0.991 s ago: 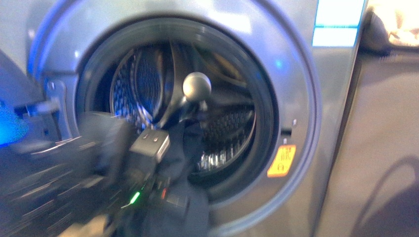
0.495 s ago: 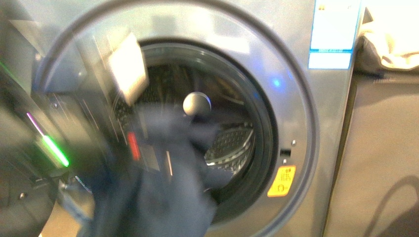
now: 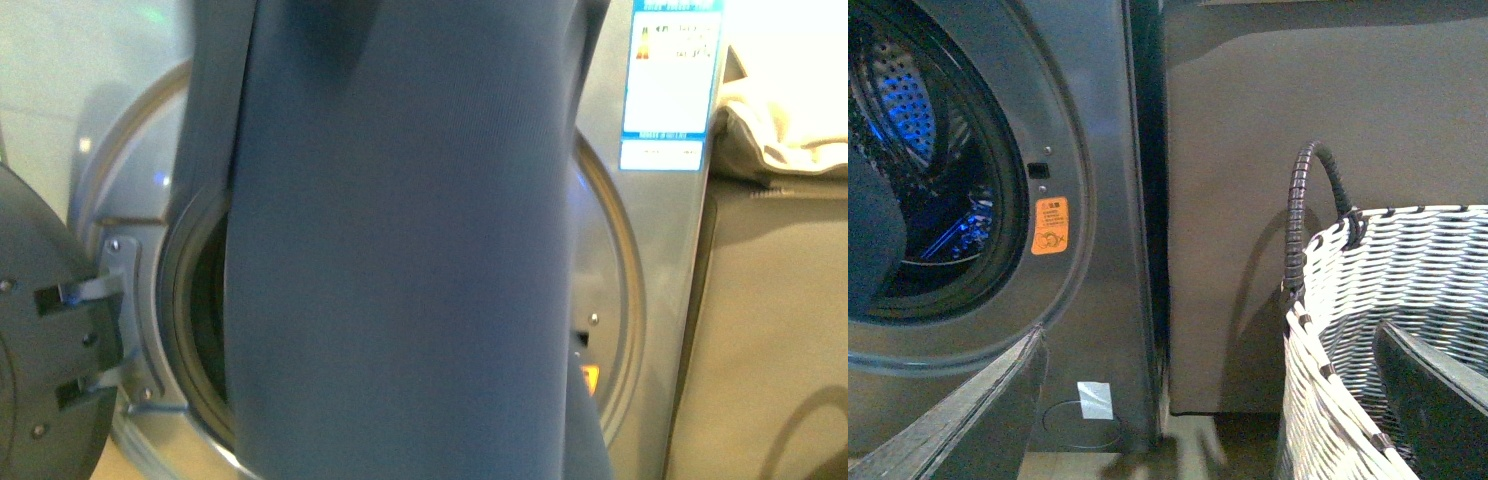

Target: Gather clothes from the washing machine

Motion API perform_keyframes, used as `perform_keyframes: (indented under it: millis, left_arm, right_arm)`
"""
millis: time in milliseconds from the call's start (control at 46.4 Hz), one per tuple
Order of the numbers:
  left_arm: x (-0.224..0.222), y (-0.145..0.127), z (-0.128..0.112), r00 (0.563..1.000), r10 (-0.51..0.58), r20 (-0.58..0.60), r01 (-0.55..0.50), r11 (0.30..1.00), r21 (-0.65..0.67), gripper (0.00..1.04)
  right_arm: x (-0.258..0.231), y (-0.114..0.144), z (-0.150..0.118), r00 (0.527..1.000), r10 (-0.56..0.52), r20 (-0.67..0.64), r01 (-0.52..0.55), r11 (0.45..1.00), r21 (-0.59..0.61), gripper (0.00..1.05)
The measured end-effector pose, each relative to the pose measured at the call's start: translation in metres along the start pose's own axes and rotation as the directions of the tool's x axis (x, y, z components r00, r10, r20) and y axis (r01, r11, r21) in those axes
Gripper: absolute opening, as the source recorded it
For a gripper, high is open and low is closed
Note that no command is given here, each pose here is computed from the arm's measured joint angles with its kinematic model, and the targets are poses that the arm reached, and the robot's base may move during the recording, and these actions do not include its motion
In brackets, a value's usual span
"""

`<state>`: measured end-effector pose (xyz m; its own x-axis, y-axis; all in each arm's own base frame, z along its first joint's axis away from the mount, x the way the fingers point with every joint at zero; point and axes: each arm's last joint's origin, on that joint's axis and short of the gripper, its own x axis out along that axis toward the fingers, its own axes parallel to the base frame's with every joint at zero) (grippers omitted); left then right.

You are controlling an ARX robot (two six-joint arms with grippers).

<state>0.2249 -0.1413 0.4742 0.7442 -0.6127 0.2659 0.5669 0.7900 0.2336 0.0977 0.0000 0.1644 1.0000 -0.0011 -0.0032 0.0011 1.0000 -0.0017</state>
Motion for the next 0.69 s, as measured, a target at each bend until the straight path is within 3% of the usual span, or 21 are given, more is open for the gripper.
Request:
perform_keyframes:
  millis: [388, 539, 689]
  left_arm:
    - [0.052, -0.053, 0.056, 0.984, -0.175, 0.042, 0.172, 0.983, 0.058, 0.1]
    - [0.073, -0.054, 0.068, 0.979, -0.197, 0.045, 0.193, 0.978, 0.075, 0.1]
    - [0.087, -0.037, 0.079, 0.987, -0.145, 0.076, 0.138, 0.987, 0.086, 0.1]
  right_arm:
    - [0.0, 0.0, 0.0, 1.0, 0.0, 0.0, 0.0, 1.0, 0.0, 0.97]
    - [0.0, 0.0, 0.0, 1.0, 0.0, 0.0, 0.0, 1.0, 0.0, 0.97]
    - [0.0, 0.0, 0.0, 1.0, 0.0, 0.0, 0.0, 1.0, 0.0, 0.97]
